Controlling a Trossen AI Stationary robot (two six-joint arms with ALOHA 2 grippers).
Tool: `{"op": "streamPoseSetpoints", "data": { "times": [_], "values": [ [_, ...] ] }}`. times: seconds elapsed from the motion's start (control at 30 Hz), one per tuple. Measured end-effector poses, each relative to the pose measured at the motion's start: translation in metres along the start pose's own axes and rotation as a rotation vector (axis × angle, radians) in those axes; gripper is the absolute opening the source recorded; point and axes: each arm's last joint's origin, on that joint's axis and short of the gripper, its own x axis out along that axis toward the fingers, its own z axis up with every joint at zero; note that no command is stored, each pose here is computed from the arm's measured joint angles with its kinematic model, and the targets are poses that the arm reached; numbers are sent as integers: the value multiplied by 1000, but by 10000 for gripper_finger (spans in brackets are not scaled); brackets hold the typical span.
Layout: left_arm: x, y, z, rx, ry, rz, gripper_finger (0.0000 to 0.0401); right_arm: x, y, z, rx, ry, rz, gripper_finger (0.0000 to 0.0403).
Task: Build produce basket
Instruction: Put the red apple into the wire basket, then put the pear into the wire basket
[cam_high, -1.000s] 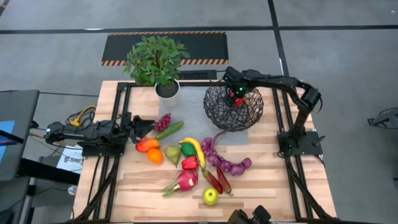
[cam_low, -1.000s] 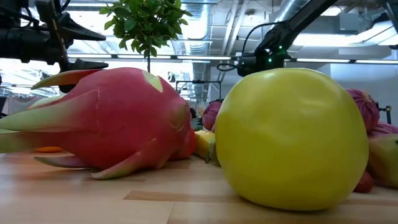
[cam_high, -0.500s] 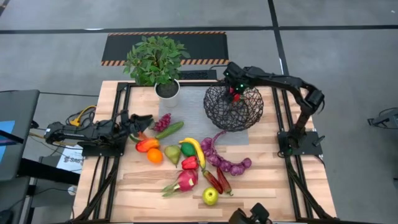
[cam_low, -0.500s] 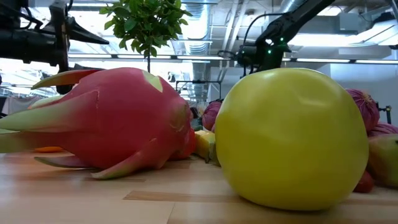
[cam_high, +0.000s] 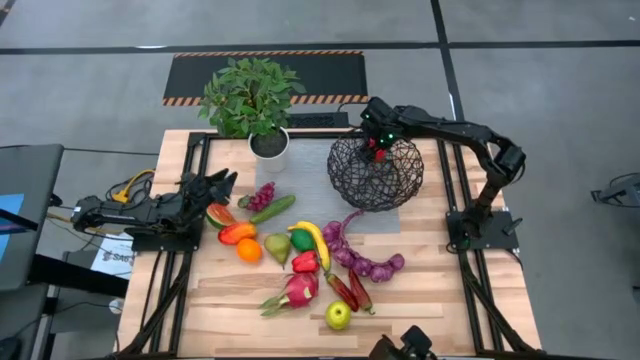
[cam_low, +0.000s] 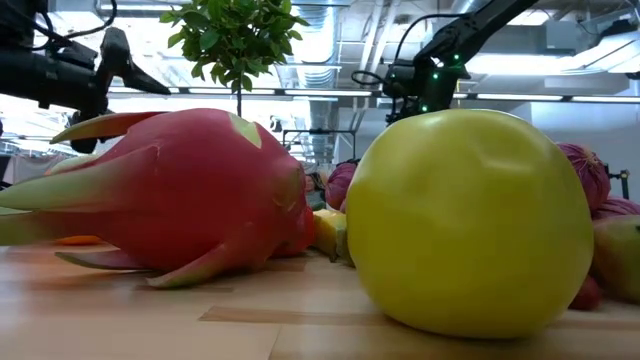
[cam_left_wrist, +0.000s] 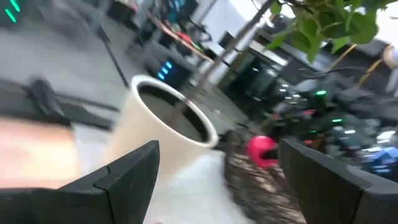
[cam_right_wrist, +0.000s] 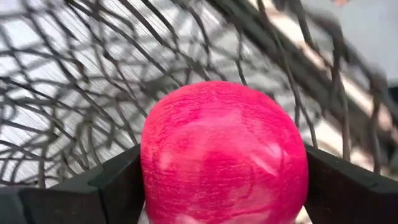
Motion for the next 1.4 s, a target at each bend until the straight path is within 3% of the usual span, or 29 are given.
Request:
{"op": "streamPoseSetpoints", "data": {
  "times": [0.17, 0.33, 0.53, 0.63, 0.83, 1.0, 1.17, 1.4],
  "values": [
    [0, 0, -1, 119, 15, -8, 314, -3, 5, 1, -57, -2, 4, 357],
    [-1, -6, -5, 196, 142, -221, 314, -4, 14, 2, -55, -24, 14, 356],
    [-2, -11, -10, 104, 278, -362, 316, -8, 20, -5, -8, 59, -15, 381],
    [-2, -12, -14, 93, 347, -416, 325, -9, 25, -7, -54, 65, -36, 395],
    [-1, -12, -18, 117, 376, -402, 351, -11, 32, -10, -155, 64, -142, 396],
    [-1, -12, -18, 118, 378, -402, 355, -14, 29, -13, -137, 95, -157, 399],
    [-1, -12, -17, 114, 370, -400, 355, -36, 38, -20, -150, 90, -40, 393],
    [-1, -14, -15, 83, 358, -412, 355, -107, 69, -40, -117, 60, 169, 393]
  ]
}}
